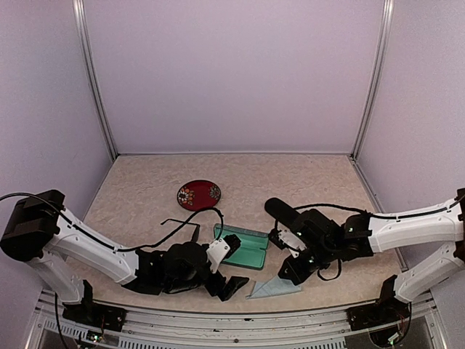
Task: Organize the sunglasses
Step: Pick up the glasses cleaning cloth from the center of the board, then set down the glasses cleaning cloth at the center of the board.
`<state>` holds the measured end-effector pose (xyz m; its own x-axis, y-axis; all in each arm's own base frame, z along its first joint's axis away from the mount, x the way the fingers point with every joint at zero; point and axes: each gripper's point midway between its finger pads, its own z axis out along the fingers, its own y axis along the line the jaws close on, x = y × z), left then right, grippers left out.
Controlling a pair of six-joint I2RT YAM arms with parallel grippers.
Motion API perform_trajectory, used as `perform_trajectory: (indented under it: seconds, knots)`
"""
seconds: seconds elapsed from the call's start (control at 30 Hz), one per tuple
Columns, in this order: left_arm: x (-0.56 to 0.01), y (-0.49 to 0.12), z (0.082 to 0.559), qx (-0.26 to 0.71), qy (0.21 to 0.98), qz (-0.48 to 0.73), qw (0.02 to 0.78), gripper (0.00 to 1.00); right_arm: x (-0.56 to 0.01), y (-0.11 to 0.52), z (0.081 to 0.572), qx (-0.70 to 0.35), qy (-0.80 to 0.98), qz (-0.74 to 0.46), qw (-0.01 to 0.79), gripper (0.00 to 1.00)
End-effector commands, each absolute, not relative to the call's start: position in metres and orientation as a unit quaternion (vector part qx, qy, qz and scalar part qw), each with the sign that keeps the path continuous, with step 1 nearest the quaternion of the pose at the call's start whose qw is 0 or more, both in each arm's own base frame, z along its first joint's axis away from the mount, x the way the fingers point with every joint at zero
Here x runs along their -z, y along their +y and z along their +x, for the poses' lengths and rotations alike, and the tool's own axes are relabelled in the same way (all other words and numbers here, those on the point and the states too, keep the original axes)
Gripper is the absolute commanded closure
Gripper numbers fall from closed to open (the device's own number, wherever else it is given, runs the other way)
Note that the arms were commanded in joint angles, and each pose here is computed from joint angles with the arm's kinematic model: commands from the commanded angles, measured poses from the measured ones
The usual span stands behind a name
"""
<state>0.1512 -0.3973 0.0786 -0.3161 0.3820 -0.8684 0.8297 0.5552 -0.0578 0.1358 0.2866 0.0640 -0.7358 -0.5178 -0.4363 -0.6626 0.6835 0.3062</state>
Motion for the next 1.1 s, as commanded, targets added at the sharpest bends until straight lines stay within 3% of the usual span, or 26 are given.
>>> perform_trajectory:
  seconds: [0.0,0.53,0.8,1.07]
  knots:
    - [-0.085,-0.403,0.146,0.289,0.752,0.402,0.436,0.01,-0.085,0.289,0.138,-0.238,0.889,-0.347,0.181,1.0]
    - [-0.127,-0.424,0.115,0.393,0.667,0.446,0.449,0.05,-0.173,0.312,0.124,-0.359,0.811,-0.391,0.249,1.0]
    - [-0.119,-0.425,0.124,0.371,0.67,0.461,0.448,0.07,-0.171,0.311,0.118,-0.36,0.808,-0.402,0.238,1.0]
    - [-0.122,-0.417,0.127,0.376,0.652,0.489,0.44,0.07,-0.132,0.3,0.105,-0.334,0.833,-0.405,0.174,1.0]
